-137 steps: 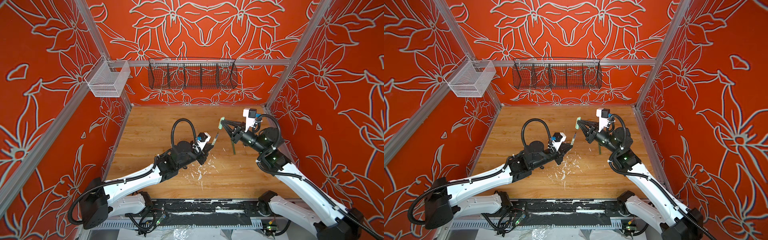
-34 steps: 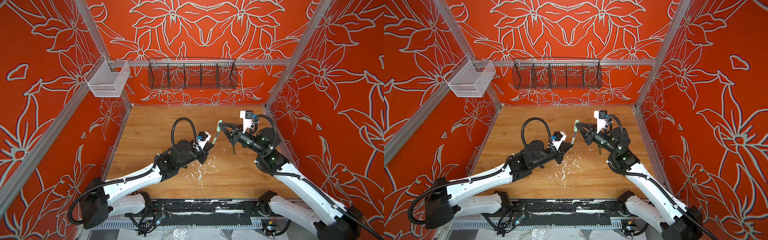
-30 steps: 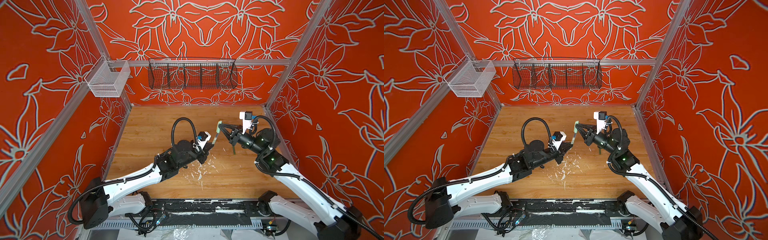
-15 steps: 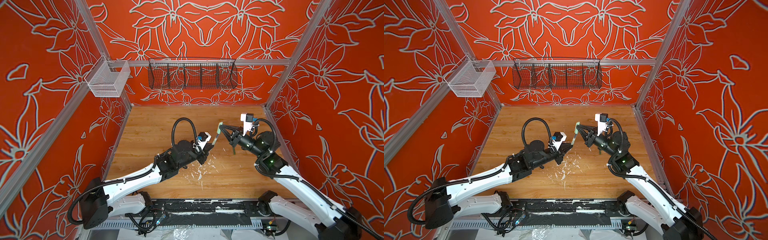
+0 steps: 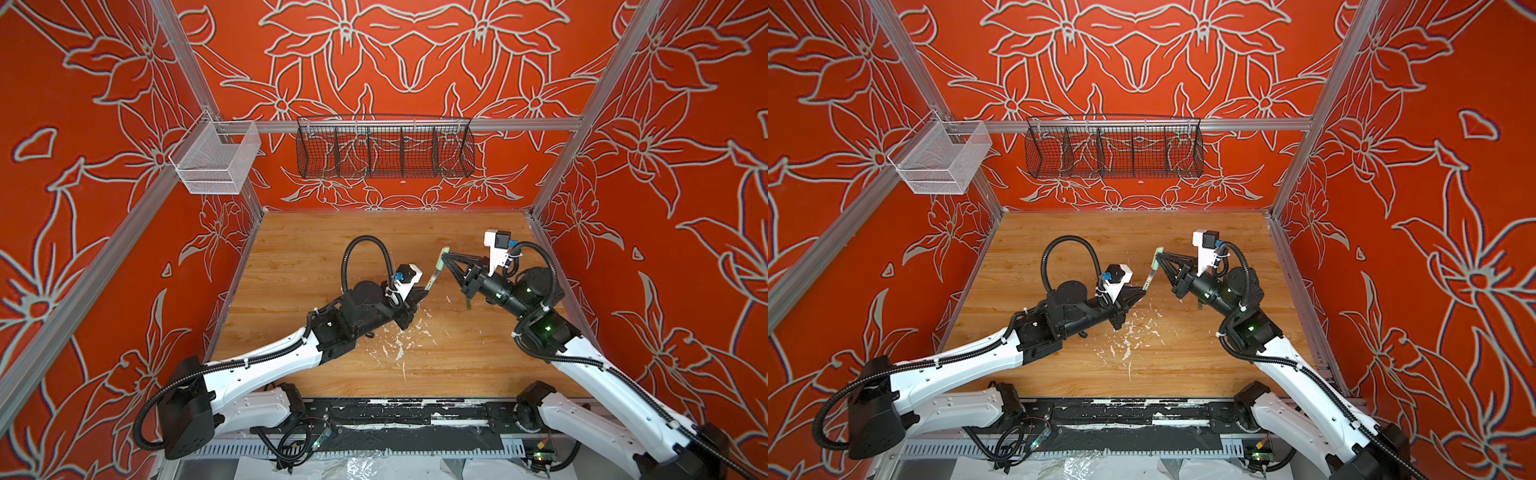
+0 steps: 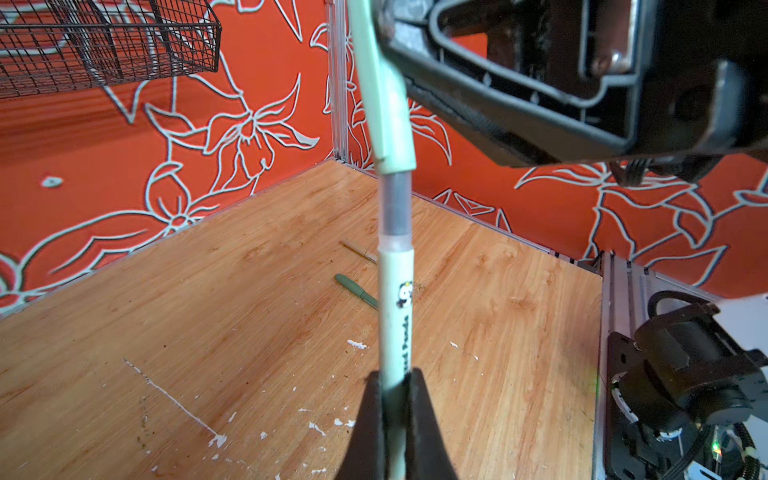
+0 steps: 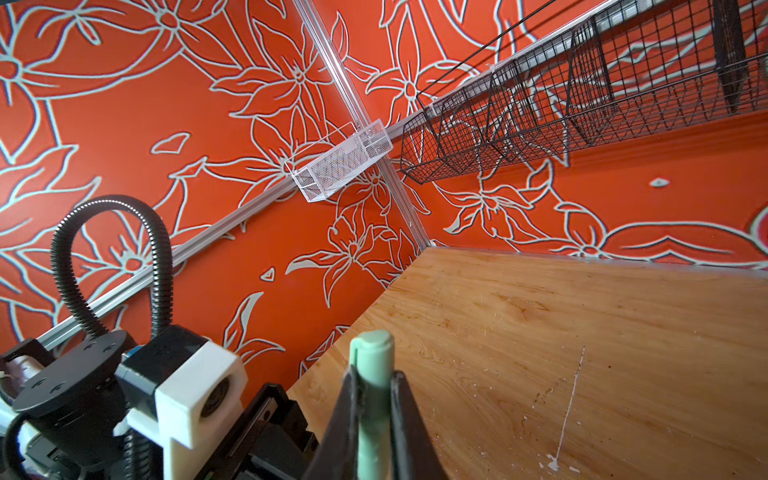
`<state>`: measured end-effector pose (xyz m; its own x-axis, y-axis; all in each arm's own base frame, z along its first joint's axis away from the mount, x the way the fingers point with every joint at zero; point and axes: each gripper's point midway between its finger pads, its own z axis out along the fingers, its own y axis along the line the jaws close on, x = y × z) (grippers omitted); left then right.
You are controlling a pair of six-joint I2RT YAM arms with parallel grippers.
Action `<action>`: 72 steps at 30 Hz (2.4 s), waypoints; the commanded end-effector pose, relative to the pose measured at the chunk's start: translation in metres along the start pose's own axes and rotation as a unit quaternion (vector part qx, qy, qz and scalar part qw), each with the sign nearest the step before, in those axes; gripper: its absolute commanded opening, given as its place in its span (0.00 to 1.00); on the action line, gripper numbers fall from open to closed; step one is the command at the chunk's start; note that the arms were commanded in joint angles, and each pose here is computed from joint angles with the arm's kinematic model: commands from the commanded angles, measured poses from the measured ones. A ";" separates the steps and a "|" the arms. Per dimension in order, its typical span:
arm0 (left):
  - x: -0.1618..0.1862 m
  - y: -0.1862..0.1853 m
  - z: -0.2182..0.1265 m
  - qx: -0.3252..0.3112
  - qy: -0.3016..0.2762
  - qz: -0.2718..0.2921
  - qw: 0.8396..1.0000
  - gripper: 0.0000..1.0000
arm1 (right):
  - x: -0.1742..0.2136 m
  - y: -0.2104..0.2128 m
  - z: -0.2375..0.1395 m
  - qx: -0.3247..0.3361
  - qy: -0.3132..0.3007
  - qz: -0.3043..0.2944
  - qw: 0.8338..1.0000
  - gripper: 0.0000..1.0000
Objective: Insert the pens into the pen caps
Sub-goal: 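Lower the cap with the right gripper onto the pen nib held by the left gripper, then press the cap onto the pen with the right gripper while the left holds it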
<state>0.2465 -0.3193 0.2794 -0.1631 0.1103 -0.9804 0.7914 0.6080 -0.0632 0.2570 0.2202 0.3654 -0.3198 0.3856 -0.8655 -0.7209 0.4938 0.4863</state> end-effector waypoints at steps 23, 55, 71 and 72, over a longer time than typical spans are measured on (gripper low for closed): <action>-0.067 -0.006 -0.004 0.006 -0.080 0.032 0.996 0.00 | 0.016 0.011 0.001 -0.032 0.021 0.013 0.999 0.15; -0.057 -0.012 0.005 0.026 -0.056 0.022 0.998 0.00 | 0.007 0.026 -0.002 -0.041 0.040 -0.028 0.998 0.28; -0.052 -0.012 0.012 0.027 -0.046 0.020 0.998 0.00 | 0.009 0.027 0.003 -0.052 0.049 -0.020 0.997 0.12; -0.052 -0.012 0.012 0.027 -0.045 0.018 0.998 0.00 | 0.009 0.028 0.003 -0.052 0.049 -0.020 0.997 0.10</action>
<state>0.2541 -0.3368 0.3281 -0.0835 0.0568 -0.9949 0.8141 0.5796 -0.0352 0.2425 0.2378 0.3448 -0.3829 0.2603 -0.8864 -0.7576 0.4605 0.4625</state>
